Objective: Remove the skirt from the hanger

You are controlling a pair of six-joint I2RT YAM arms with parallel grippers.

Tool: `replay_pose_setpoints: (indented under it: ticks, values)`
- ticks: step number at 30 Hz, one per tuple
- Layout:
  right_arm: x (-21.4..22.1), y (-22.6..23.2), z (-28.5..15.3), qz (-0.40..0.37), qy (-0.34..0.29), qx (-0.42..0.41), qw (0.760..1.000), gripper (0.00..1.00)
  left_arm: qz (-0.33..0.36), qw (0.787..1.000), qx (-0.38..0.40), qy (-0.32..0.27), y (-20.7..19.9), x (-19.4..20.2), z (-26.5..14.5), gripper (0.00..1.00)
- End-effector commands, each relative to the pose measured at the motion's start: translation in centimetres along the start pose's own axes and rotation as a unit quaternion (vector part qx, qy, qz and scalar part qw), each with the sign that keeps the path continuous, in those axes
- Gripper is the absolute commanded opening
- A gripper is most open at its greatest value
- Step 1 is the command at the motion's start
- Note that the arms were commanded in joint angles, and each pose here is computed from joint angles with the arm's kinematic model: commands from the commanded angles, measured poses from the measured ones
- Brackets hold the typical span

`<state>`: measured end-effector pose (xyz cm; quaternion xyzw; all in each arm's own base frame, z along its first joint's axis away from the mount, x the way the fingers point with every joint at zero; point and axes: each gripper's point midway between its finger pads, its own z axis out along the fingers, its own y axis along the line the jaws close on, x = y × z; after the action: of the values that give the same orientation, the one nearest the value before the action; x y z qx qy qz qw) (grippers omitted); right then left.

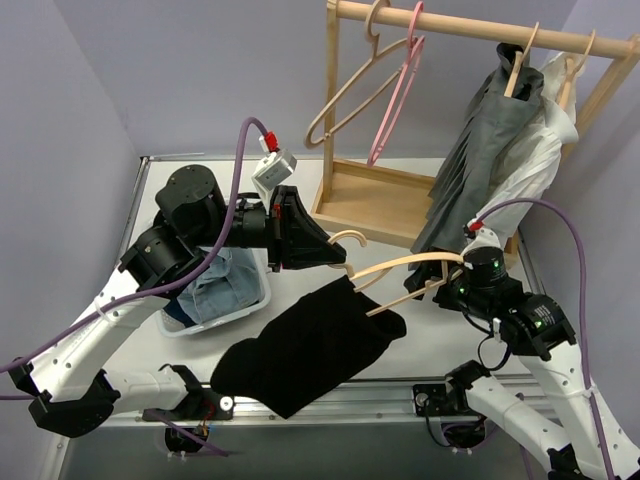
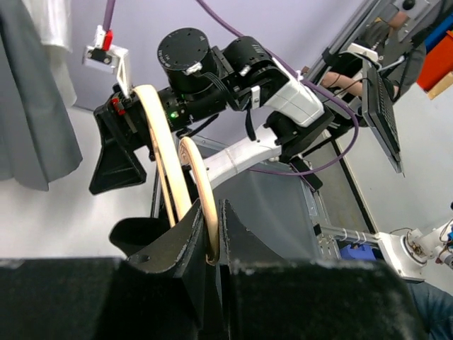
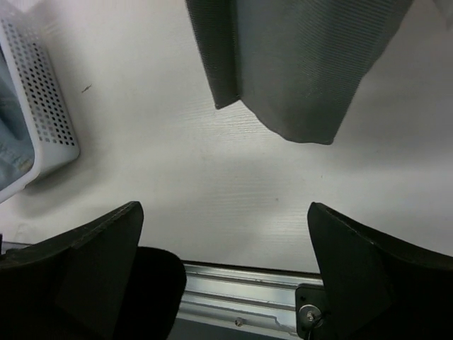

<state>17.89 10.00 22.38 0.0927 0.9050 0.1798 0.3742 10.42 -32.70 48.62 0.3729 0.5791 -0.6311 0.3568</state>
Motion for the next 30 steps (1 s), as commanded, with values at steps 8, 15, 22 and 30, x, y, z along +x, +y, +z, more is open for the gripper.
replay_pose_setpoints:
  ticks: [8, 15, 22, 30]
  values:
    - [-0.7, -3.0, 3.9, 0.045, -0.029, 0.104, 0.993, 1.0, 0.02, 1.0, 0.002, -0.01, -2.3, -0.5, -2.0, 0.02]
    - [0.3, -4.5, 6.4, 0.064, -0.02, 0.147, 0.987, 1.0, 0.056, 0.987, -0.138, -0.055, 0.4, -2.3, -4.8, 0.02]
    - [0.9, -4.5, 6.8, 0.067, -0.002, 0.144, 0.987, 1.0, 0.06, 0.977, -0.178, -0.096, 1.2, -3.8, -5.6, 0.02]
    - [0.2, -3.8, 4.1, 0.084, -0.012, 0.125, 0.989, 1.0, 0.072, 0.964, -0.221, -0.131, 3.2, -5.5, -5.6, 0.02]
